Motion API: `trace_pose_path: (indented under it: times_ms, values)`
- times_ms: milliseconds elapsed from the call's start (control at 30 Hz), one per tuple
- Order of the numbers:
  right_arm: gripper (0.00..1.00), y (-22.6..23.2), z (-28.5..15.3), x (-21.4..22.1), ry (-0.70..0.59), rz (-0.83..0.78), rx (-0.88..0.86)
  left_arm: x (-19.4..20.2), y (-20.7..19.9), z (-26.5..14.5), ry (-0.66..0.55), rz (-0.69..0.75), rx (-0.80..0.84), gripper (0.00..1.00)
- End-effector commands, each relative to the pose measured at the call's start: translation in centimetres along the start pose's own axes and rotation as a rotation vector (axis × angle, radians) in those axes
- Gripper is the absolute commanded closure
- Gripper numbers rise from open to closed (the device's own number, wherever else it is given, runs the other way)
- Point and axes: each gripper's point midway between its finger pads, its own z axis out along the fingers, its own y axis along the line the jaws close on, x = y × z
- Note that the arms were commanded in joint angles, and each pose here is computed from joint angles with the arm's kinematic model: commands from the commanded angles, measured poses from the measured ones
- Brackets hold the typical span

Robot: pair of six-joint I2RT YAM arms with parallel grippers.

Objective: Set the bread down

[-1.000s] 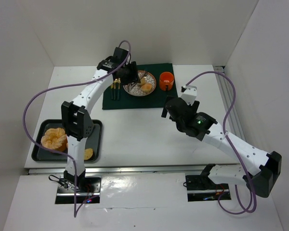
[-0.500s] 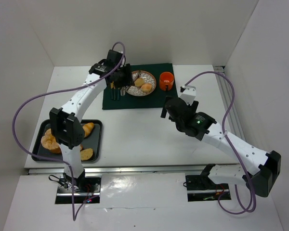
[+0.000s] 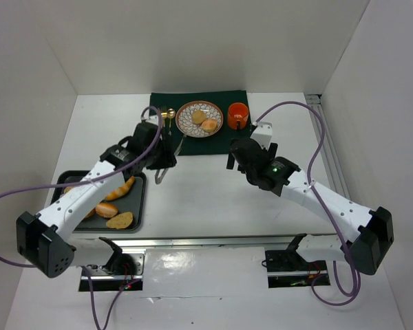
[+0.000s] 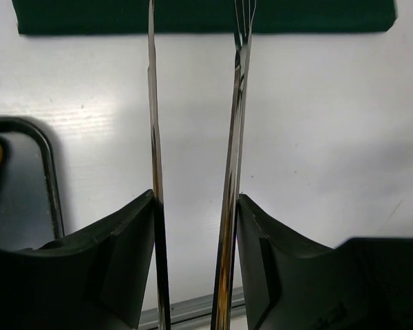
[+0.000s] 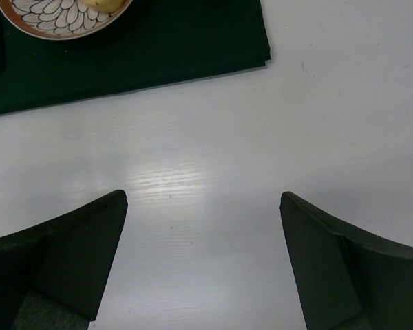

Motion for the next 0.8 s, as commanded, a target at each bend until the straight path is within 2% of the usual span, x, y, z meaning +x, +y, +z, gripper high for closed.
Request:
trace_pose_path:
  times_ms: [0, 167, 300, 367, 500, 533, 567, 667, 767]
  values:
    - [0.01, 0.7, 0.5, -1.1, -0.029, 0.023, -0.021, 1.9, 0.3, 1.5, -0.064, -0.056, -0.015, 0.41]
    - [0.01, 0.6, 0.4, -1.2, -0.017, 0.010, -0.011, 6.4, -0.4, 3.7, -0.081, -0.102, 0.025, 0.41]
    - [0.01, -0.1, -0.4, -1.6, -0.034, 0.020, -0.009, 9.2, -0.7, 5.8, -0.020, -0.124, 0.045, 0.43]
    - [0.01, -0.4, -0.7, -1.5, -0.027, 0.035, -0.004, 11.1, 0.0, 7.3, 0.032, -0.145, -0.007, 0.43]
    - [0.01, -0.7, -0.7, -1.1, -0.014, 0.041, 0.006, 13.0, -0.8, 9.1, 0.113, -0.128, -0.016, 0.31]
    - [0.01, -0.7, -0.7, -1.1, -0.014, 0.041, 0.006, 12.4, -1.7, 9.2, 0.118, -0.129, -0.007, 0.28]
    - [0.01, -0.7, -0.7, -1.1, -0.014, 0.041, 0.006, 13.0, -1.9, 9.6, 0.147, -0.120, -0.024, 0.20]
    - [0.01, -0.6, -0.9, -1.2, -0.008, 0.041, -0.001, 12.6, -2.8, 8.7, 0.159, -0.093, -0.043, 0.11]
    - [0.01, -0.1, -0.3, -0.7, 0.013, 0.025, 0.005, 10.9, -3.6, 7.1, 0.143, -0.071, -0.024, 0.11]
